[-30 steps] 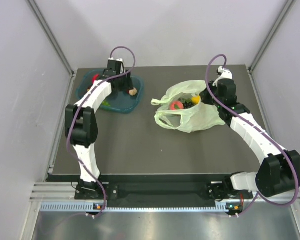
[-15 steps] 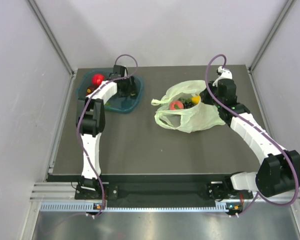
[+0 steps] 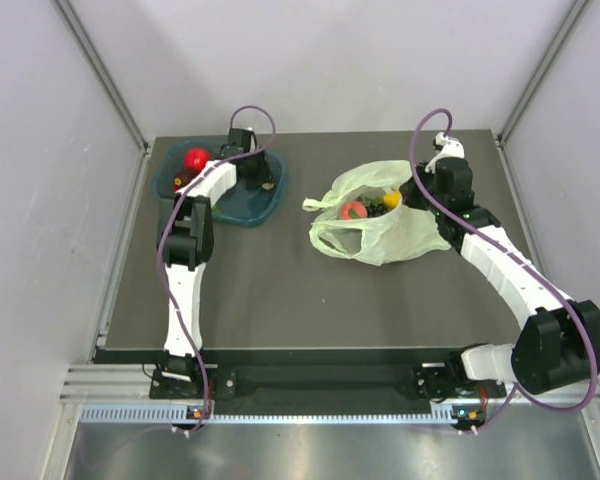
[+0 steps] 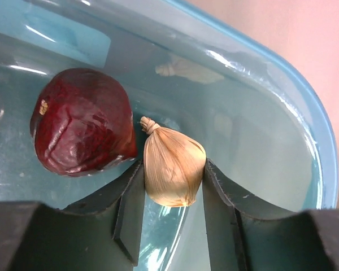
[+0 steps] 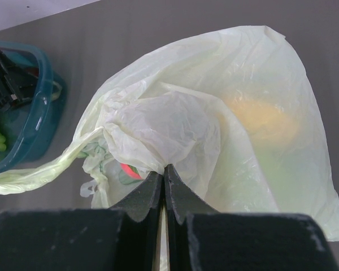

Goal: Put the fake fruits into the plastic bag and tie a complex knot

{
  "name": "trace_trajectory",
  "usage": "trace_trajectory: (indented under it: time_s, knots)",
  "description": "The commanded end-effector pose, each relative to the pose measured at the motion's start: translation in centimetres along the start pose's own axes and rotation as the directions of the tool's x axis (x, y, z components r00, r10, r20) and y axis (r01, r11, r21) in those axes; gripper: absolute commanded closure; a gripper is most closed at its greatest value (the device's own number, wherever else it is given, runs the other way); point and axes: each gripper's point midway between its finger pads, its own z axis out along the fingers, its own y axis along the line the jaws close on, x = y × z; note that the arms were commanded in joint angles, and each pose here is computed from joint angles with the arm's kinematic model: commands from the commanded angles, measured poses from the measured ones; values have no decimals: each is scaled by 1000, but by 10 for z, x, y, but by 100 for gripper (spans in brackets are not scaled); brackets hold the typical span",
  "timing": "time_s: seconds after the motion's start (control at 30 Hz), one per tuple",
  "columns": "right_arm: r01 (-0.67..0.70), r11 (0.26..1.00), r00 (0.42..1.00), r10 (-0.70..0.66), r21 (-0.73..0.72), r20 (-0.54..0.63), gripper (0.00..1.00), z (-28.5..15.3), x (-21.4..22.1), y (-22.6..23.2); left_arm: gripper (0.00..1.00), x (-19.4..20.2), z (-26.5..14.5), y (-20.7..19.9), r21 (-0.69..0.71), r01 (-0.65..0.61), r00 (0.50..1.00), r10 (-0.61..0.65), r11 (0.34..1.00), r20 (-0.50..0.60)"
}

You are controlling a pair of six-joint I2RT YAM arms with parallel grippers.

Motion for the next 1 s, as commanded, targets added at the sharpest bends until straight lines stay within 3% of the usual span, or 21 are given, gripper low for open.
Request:
trace_trajectory:
  time_s: [0.0, 0.2, 0.47, 0.77, 0.97]
  knots:
    - [7, 1000, 997, -6, -26, 71, 100, -8, -27, 7, 64, -28, -20, -11, 52, -10, 996, 5, 999, 94]
    - [9, 999, 997, -7, -33, 72, 100, -11, -29, 9, 64, -53, -86, -30, 127, -71, 962, 35, 989, 270]
    - [7, 999, 998, -5, -39, 66, 100, -10, -28, 11, 65, -55, -160, -55, 238, -163, 898, 44, 957, 438]
    - [22, 997, 998, -18, -71, 56, 100, -12, -27, 18, 64, 7, -248, -140, 405, -405, 844, 165, 819, 509]
    - [20, 996, 999, -15, -87, 51, 100, -14, -25, 22, 62, 61, -275, -210, 448, -561, 784, 273, 696, 558]
